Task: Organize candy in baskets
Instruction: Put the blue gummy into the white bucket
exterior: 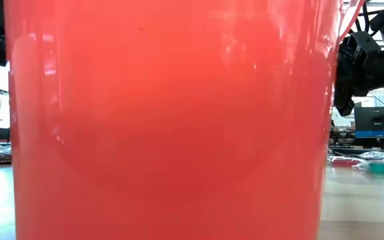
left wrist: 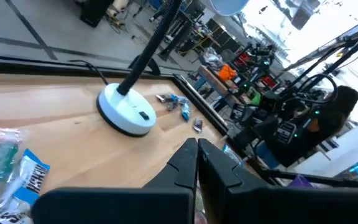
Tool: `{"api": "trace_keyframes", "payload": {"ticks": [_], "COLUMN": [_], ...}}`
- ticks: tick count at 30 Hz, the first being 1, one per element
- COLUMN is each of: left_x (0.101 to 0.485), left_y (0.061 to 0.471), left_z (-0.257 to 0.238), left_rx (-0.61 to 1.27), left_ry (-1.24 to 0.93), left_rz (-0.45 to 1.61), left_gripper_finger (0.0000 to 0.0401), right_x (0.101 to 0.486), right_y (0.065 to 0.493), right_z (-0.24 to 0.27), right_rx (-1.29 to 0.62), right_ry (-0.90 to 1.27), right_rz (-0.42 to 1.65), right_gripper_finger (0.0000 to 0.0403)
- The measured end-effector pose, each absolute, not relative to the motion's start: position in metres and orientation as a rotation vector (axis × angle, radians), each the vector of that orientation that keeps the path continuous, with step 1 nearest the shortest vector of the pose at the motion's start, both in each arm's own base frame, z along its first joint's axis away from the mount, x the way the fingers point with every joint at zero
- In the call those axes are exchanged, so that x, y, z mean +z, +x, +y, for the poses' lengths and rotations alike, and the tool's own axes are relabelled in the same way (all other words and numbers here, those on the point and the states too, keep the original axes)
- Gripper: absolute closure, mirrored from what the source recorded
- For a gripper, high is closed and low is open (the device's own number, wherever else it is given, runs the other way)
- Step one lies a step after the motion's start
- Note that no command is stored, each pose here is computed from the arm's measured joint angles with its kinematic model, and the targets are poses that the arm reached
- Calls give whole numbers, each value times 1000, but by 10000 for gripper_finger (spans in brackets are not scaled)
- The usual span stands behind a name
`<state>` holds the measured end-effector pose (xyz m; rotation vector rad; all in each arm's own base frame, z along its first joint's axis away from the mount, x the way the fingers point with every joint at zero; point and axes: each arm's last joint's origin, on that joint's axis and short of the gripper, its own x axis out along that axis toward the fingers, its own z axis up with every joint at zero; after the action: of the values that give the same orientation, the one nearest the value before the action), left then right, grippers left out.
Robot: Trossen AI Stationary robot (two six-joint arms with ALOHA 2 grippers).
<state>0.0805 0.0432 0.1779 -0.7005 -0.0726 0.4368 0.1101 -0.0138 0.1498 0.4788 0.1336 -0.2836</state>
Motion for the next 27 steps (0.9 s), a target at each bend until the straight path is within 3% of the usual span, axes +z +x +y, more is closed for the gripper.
{"api": "trace_keyframes", "payload": {"ticks": [7, 27], "left_x": [178, 177], "left_y": [80, 79], "left_z": [45, 45], "left_rx": [493, 517], "left_ry": [-601, -633], "left_rz": [-72, -77], "left_gripper_finger": [401, 401], "right_x": [150, 150], "right_y": [110, 110], "right_z": [-14, -14], "right_rx": [-284, -284], "right_ry": [479, 479], "right_rz": [134, 135], "right_gripper_finger": [251, 251]}}
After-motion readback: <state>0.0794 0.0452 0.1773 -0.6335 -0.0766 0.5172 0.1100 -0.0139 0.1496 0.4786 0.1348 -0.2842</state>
